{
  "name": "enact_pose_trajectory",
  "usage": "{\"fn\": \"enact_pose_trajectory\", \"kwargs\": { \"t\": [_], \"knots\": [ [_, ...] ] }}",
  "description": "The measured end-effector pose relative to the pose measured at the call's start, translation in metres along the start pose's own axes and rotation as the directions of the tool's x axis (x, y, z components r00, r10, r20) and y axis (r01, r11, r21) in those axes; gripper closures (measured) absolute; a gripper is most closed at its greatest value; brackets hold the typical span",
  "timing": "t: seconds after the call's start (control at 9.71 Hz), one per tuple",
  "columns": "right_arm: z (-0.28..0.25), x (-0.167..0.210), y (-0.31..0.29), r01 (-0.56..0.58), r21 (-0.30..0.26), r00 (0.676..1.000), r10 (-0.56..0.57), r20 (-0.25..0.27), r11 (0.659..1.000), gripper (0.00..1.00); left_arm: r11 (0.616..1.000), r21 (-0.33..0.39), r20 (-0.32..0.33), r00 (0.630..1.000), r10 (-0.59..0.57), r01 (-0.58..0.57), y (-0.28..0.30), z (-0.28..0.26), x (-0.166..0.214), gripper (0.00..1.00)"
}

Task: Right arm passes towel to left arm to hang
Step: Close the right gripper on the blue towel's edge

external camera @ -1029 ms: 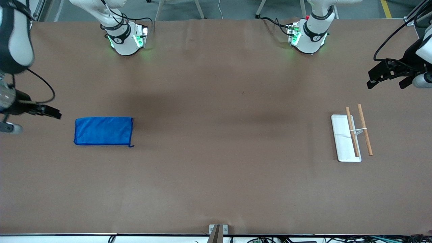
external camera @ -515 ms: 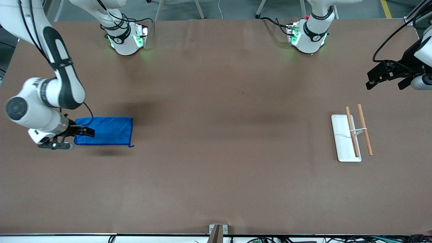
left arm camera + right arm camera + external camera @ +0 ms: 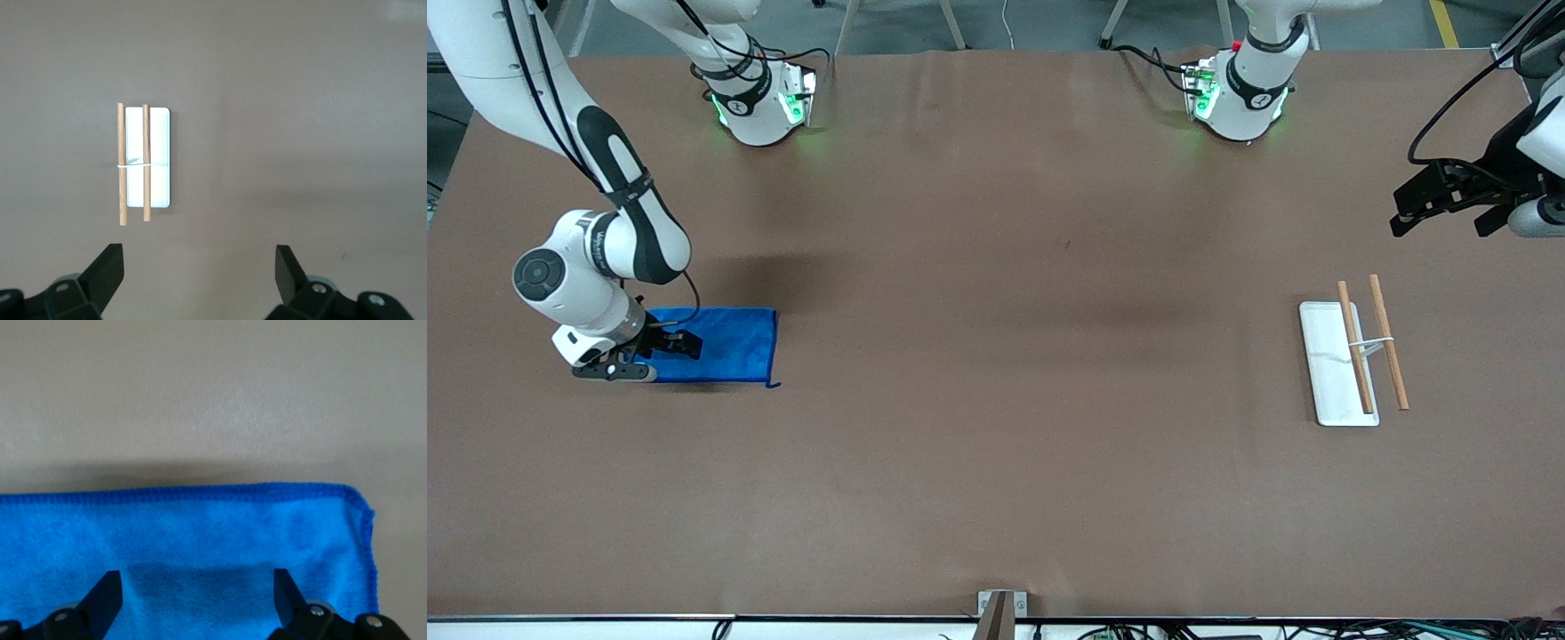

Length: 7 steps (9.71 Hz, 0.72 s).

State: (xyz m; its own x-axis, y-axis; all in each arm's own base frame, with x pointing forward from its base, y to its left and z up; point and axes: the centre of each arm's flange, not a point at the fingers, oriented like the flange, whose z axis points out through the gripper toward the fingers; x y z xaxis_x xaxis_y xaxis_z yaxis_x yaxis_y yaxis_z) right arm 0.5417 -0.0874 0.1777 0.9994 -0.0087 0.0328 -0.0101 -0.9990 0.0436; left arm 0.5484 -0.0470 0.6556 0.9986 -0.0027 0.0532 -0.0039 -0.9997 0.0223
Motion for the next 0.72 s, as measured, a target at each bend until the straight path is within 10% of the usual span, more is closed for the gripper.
{"fn": "enact_pose_trajectory", "kwargs": {
  "t": [0.41,0.72],
  "knots": [
    [0.0042,-0.0064,0.0005,0.002,-0.003,1.0,-0.002,-0.031,1.0,0.14,1.0,0.0,0.0,1.0,0.0,0.0,0.0003,0.0001,0.0,0.0],
    [0.0011,-0.0053,0.0009,0.021,-0.005,0.999,-0.021,-0.037,1.0,0.63,1.0,0.0,0.0,1.0,0.001,-0.001,0.0005,0.0002,0.0,0.0]
  ]
}}
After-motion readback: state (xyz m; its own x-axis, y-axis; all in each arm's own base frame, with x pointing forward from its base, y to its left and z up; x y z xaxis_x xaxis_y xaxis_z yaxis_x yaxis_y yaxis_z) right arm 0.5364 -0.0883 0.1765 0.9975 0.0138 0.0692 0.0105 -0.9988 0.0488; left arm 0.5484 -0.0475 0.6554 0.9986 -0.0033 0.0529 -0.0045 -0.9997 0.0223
